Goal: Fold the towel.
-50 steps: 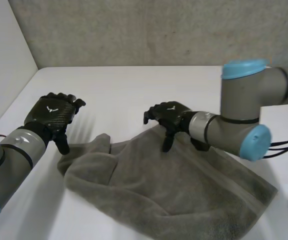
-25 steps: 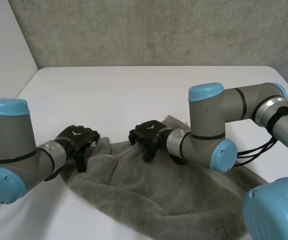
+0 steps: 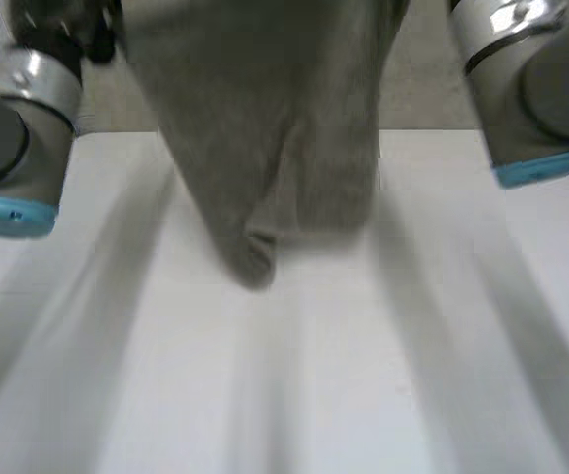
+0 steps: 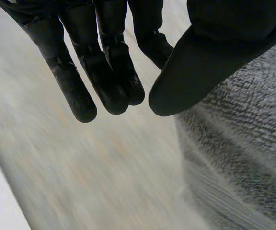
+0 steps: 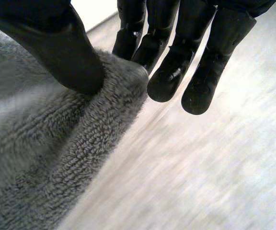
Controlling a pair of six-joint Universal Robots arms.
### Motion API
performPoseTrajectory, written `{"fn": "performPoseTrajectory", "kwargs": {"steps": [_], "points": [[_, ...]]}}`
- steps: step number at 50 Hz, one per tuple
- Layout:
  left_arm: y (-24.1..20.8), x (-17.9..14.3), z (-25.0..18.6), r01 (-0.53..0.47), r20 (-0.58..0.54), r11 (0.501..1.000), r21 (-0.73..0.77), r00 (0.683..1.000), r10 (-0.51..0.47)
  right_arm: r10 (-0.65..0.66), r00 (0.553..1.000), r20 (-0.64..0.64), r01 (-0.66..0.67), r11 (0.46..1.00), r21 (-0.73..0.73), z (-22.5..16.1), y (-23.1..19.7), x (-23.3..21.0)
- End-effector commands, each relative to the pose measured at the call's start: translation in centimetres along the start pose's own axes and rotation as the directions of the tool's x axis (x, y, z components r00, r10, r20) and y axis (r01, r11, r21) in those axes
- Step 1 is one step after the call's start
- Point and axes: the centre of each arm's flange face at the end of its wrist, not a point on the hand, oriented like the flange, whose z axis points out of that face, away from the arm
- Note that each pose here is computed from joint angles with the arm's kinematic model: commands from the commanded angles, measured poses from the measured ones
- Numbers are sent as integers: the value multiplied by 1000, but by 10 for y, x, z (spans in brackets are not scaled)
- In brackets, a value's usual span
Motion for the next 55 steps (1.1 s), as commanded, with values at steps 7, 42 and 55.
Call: {"fn": "performPoseTrajectory", "kwargs": {"steps": [7,42,55], "points": [[18,9,-30,34,-11,999,-12,999,-34,76,966,247,-18,973,-229,-40,33,-27],[83,54,-198,-143,-315,833,-534,948,-39,181,885,429,290,506,-812,-231,119,-40],[71,50,-196,-130,-300,858,-497,953,-30,153,953,260,120,598,-792,-230,133,-25]]}}
